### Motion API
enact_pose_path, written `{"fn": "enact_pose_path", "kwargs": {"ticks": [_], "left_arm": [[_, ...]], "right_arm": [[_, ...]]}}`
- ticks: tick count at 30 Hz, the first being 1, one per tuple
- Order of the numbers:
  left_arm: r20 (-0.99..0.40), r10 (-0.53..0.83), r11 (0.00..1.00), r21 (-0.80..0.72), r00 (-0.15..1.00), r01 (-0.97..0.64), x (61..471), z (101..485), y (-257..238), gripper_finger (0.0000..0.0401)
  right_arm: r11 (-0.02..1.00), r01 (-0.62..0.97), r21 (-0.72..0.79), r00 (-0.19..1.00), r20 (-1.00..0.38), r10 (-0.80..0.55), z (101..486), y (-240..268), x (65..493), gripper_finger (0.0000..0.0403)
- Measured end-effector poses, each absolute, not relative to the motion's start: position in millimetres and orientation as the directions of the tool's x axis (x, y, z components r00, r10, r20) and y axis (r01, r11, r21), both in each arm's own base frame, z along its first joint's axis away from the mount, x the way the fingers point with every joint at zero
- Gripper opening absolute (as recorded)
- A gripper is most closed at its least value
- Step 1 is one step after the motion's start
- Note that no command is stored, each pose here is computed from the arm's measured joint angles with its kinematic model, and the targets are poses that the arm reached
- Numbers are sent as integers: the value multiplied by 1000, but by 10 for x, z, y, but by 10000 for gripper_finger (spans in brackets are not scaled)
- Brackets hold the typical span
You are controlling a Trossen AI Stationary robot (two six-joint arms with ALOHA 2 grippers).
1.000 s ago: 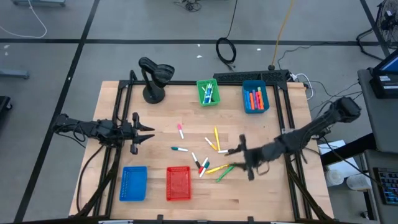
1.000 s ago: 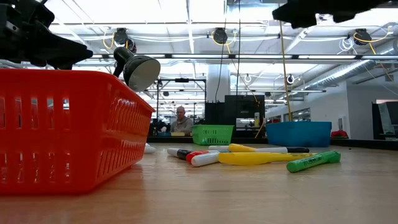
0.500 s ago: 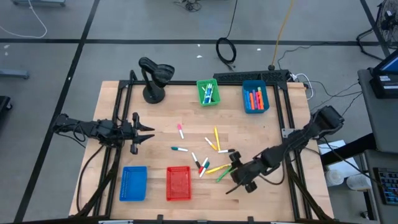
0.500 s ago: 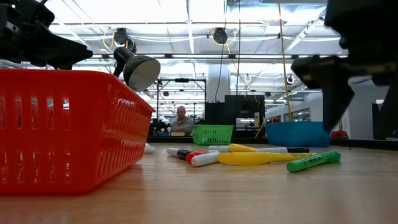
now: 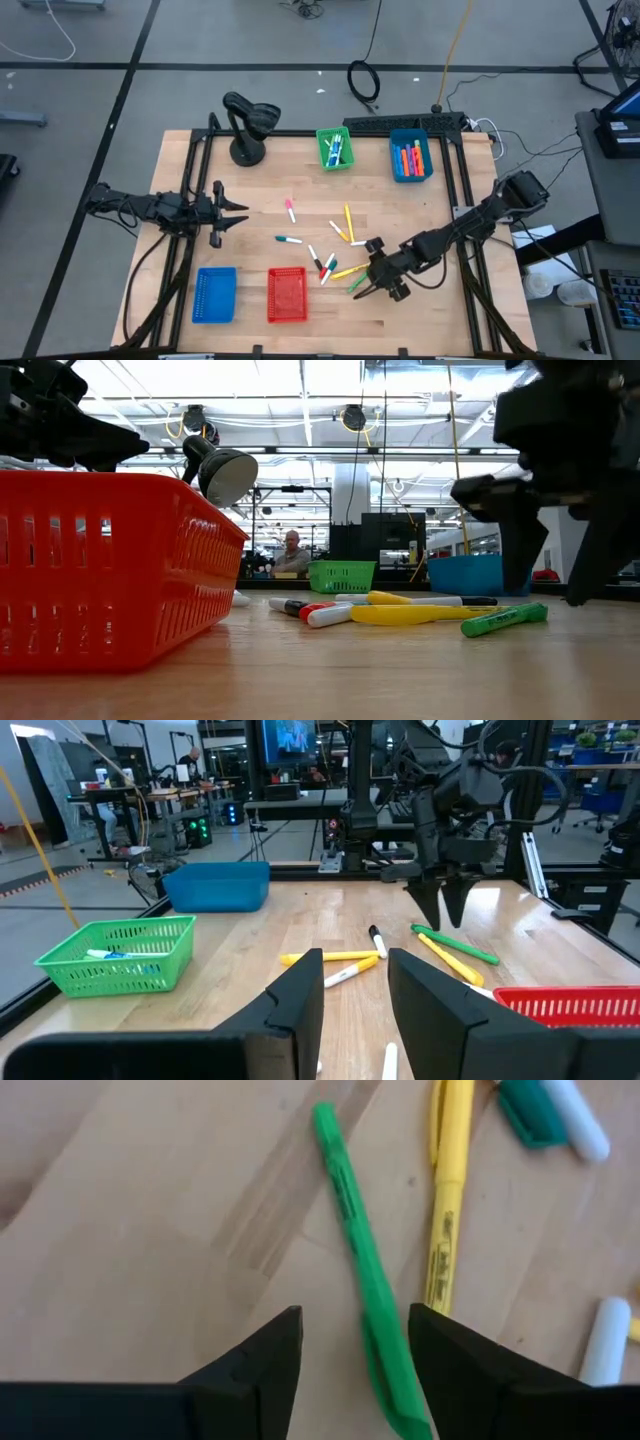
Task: Pick & Place Markers
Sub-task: Put the green highlighter pen into the blue bin
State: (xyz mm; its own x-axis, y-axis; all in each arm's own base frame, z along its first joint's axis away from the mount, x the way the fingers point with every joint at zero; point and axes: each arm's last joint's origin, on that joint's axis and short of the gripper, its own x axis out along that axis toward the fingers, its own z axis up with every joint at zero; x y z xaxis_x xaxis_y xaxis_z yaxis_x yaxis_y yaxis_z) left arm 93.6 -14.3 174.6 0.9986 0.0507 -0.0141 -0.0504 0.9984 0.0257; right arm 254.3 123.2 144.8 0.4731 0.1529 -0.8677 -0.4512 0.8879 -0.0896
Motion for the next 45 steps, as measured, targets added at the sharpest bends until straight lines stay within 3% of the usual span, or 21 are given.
{"fn": "enact_pose_path", "kwargs": {"ticks": [14,25,37,45], "left_arm": [[-14,50,998,26,999,-50,936,1747,-143,120],[-14,50,998,26,999,-50,935,1748,-143,120],[-14,50,998,26,999,-50,935,1748,-143,120],[-14,50,998,26,999,-50,936,1747,-143,120]], "right_arm": [[923,-379,-69,494,-858,139,1078,1003,2315,162],[917,-390,-81,486,-864,130,1063,997,2303,33],[923,-377,-72,581,-795,175,1250,1007,2325,33],[931,-360,-54,731,-636,246,1676,1008,2311,33]]}}
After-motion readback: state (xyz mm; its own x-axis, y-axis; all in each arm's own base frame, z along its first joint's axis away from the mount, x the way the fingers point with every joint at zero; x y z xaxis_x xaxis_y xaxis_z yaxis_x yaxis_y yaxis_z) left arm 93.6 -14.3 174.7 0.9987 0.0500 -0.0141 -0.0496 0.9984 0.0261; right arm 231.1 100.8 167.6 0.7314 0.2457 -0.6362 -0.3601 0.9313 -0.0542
